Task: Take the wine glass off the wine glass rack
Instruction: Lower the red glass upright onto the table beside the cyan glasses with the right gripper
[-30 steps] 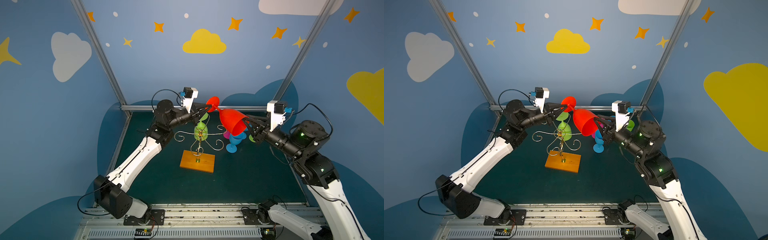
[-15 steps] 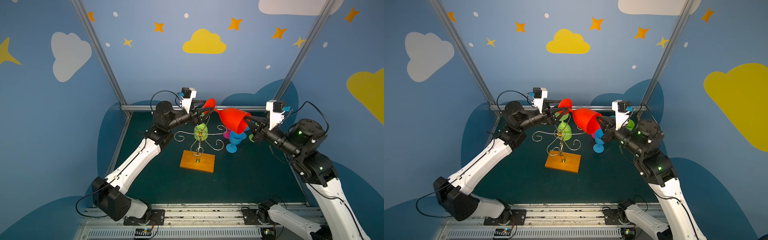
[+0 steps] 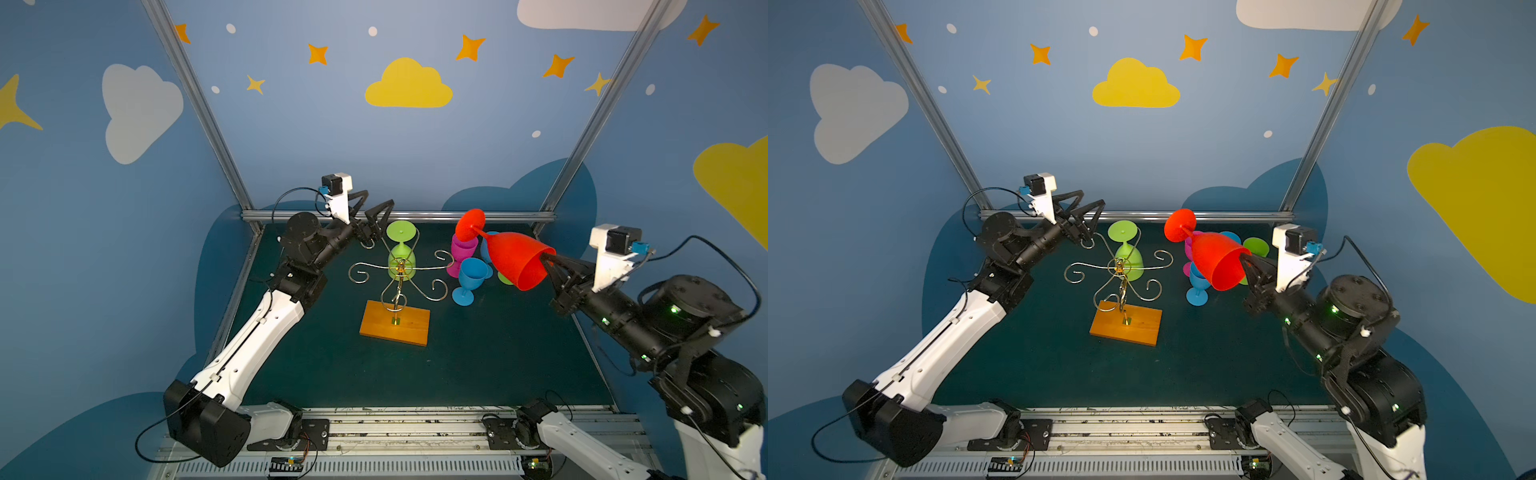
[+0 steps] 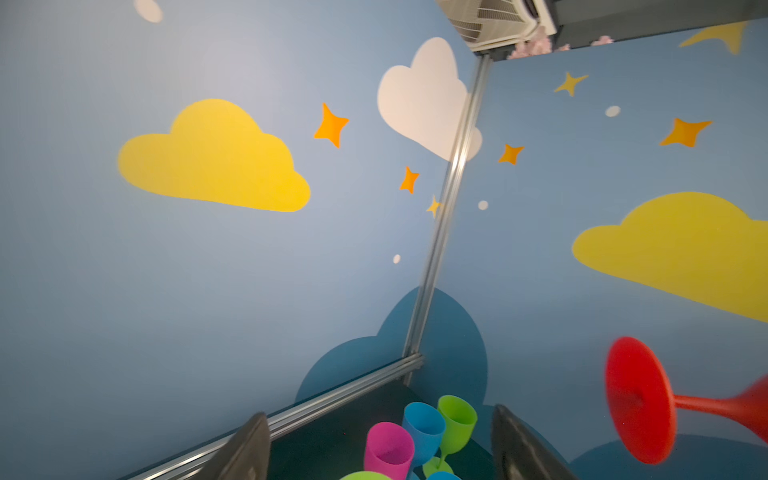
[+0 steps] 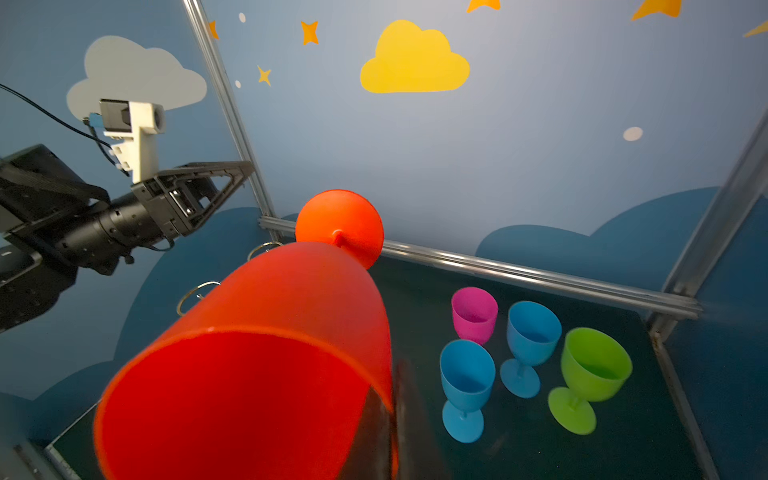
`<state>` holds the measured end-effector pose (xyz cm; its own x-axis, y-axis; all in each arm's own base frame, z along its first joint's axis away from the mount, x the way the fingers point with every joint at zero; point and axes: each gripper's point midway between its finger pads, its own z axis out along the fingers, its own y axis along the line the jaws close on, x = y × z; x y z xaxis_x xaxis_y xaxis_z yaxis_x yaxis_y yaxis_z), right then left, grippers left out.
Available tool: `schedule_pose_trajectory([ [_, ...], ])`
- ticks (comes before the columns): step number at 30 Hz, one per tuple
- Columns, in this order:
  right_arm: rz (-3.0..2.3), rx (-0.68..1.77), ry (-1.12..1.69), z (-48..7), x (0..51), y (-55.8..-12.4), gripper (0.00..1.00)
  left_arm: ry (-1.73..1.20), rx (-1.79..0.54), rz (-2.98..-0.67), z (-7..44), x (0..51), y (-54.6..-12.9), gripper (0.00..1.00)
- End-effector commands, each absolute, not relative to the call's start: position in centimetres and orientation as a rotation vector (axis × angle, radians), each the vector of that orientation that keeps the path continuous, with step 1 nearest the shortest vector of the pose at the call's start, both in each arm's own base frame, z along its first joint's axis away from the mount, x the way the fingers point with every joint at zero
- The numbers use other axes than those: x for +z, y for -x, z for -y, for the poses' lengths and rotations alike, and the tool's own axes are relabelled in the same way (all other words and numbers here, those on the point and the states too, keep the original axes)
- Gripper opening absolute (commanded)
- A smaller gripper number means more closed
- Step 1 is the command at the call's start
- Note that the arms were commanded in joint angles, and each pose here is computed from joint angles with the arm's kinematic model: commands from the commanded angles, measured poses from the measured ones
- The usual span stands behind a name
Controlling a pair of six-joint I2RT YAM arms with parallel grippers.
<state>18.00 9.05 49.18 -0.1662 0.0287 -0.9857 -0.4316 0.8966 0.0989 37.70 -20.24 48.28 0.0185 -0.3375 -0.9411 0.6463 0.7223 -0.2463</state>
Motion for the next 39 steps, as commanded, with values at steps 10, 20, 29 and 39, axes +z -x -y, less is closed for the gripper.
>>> schedule_pose_trajectory([
  [10,-2.268,0.027,0.196,-2.9,34.0,-15.7,0.0,-0.044,-0.75,-1.303,13.8,48.8,-38.3,0.82],
  [20,-2.453,-0.022,0.231,-5.6,26.4,-20.1,0.0,0.06,-0.711,-1.36,11.2,47.5,-38.1,0.82],
  [29,-2.532,0.004,0.243,-7.6,21.9,-23.8,0.0,0.101,-0.709,-1.369,9.7,46.9,-37.6,0.83],
  [39,-2.587,0.042,0.212,-8.1,19.1,-27.0,0.0,0.135,-0.71,-1.4,8.8,45.2,-37.3,0.83],
])
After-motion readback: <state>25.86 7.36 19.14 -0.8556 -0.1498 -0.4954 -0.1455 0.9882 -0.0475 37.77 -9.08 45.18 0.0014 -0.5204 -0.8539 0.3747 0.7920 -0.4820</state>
